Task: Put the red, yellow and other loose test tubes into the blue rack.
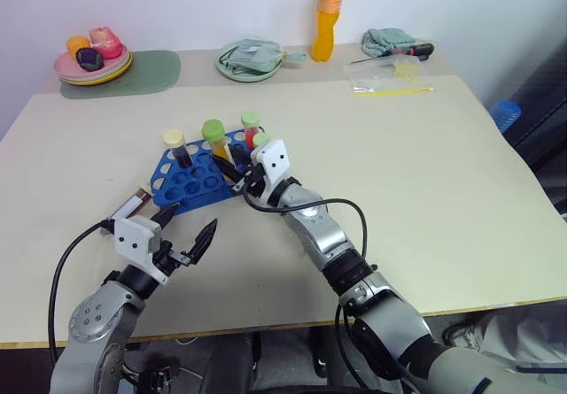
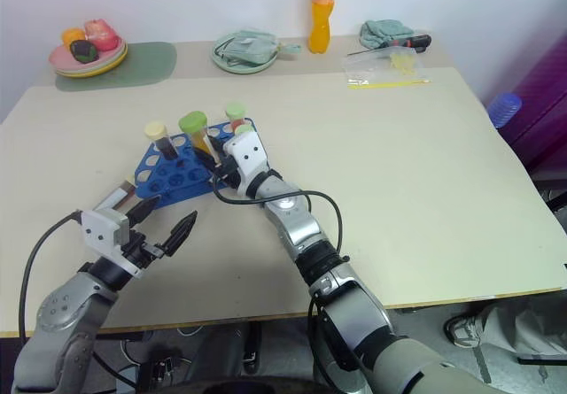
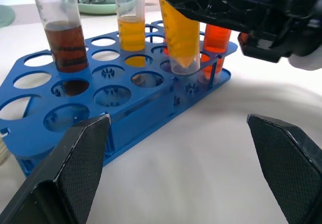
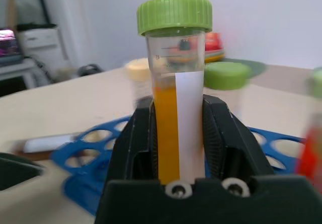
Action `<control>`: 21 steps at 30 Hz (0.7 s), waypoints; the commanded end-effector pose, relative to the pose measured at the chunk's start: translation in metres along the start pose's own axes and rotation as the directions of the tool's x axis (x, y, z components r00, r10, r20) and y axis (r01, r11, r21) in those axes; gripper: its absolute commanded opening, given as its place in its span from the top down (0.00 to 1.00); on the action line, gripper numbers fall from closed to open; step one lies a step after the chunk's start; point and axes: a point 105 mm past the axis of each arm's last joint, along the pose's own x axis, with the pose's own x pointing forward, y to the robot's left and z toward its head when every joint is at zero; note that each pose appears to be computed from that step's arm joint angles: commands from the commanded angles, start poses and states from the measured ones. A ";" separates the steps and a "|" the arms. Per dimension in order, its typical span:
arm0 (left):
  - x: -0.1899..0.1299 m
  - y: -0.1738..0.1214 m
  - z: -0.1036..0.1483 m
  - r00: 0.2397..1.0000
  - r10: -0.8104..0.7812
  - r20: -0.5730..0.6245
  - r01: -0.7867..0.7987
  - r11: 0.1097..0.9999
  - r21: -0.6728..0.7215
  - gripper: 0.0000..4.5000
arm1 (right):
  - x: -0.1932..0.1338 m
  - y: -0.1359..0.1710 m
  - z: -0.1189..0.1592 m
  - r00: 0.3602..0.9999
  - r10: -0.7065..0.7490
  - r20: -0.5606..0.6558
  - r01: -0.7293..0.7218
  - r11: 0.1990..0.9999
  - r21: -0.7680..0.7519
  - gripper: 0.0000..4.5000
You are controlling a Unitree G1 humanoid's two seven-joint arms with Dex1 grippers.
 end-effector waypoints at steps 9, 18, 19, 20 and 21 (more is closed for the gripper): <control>0.003 -0.007 0.014 0.999 -0.031 0.030 0.030 0.999 0.025 0.00 | 0.017 0.018 0.014 0.996 0.055 0.074 -0.056 0.998 0.007 0.83; 0.003 -0.007 0.015 0.999 -0.037 0.027 0.037 0.999 0.022 0.00 | 0.022 0.024 0.012 0.995 0.079 0.060 -0.080 0.997 0.005 0.83; 0.003 -0.008 0.014 0.999 -0.038 0.027 0.037 0.999 0.022 0.00 | 0.023 0.024 0.011 0.996 0.076 0.055 -0.076 0.997 0.005 0.83; 0.003 -0.008 0.014 0.999 -0.038 0.026 0.038 0.999 0.021 0.00 | 0.024 0.024 0.011 0.996 0.076 0.054 -0.076 0.997 0.006 0.83; 0.003 -0.008 0.014 0.999 -0.039 0.026 0.038 0.999 0.020 0.00 | 0.025 0.024 0.012 0.995 0.079 0.054 -0.080 0.997 0.011 0.83</control>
